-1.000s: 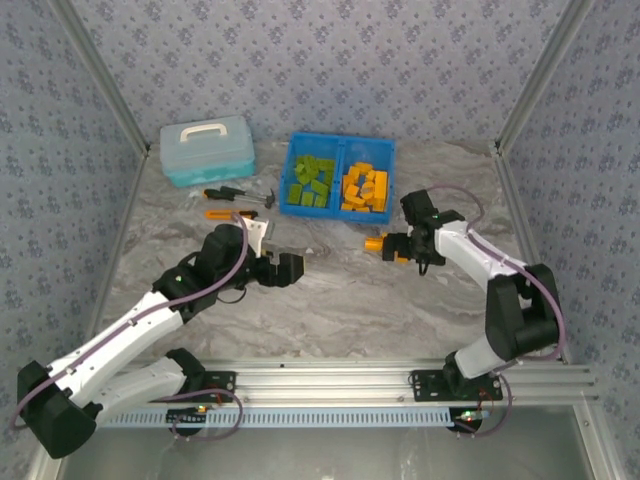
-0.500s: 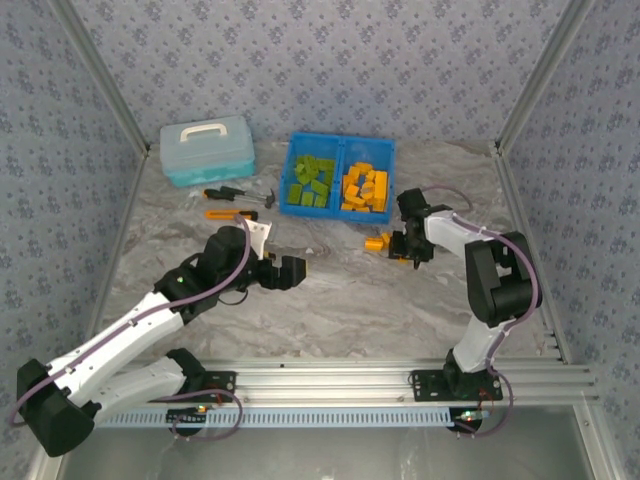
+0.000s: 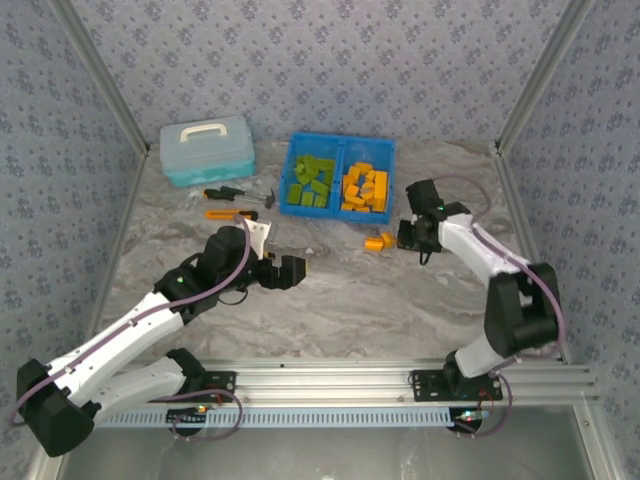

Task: Sort the legos into containers by color

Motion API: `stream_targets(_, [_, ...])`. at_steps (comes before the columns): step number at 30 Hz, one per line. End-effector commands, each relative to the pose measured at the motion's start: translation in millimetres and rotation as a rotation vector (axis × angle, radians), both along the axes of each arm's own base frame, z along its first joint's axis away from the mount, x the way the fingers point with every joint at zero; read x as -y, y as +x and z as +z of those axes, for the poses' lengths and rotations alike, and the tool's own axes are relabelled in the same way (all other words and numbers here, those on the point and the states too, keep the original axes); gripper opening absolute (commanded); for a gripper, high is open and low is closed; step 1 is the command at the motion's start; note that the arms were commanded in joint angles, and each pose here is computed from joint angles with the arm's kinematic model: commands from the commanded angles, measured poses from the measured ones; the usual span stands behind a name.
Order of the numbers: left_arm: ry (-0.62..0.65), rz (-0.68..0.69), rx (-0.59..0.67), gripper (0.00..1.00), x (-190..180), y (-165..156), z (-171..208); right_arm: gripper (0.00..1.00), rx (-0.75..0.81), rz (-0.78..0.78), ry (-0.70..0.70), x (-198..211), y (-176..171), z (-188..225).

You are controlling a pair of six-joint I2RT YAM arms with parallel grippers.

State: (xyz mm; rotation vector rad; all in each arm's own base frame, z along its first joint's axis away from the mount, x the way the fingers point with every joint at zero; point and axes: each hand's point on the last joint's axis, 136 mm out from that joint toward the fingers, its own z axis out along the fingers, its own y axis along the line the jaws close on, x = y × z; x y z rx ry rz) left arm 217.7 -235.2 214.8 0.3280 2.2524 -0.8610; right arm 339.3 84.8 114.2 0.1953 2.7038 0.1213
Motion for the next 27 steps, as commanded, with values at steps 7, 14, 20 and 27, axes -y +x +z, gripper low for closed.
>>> stream_targets(7, [-0.042, 0.006, 0.046, 0.99, 4, 3, 20, 0.35, 0.308, 0.026, 0.077, -47, 64, 124])
stream_targets(14, [-0.044, 0.011, 0.031, 0.99, 1, -1, 21, 0.34, 0.233, 0.072, -0.007, -85, 152, 94])
stream_targets(20, [-0.05, 0.026, 0.041, 0.99, -4, -3, 26, 0.34, 0.177, 0.069, -0.03, -99, 200, 59])
stream_targets(27, [-0.044, 0.028, 0.04, 0.99, -4, -3, 25, 0.58, 0.189, 0.098, -0.031, -105, 219, 67])
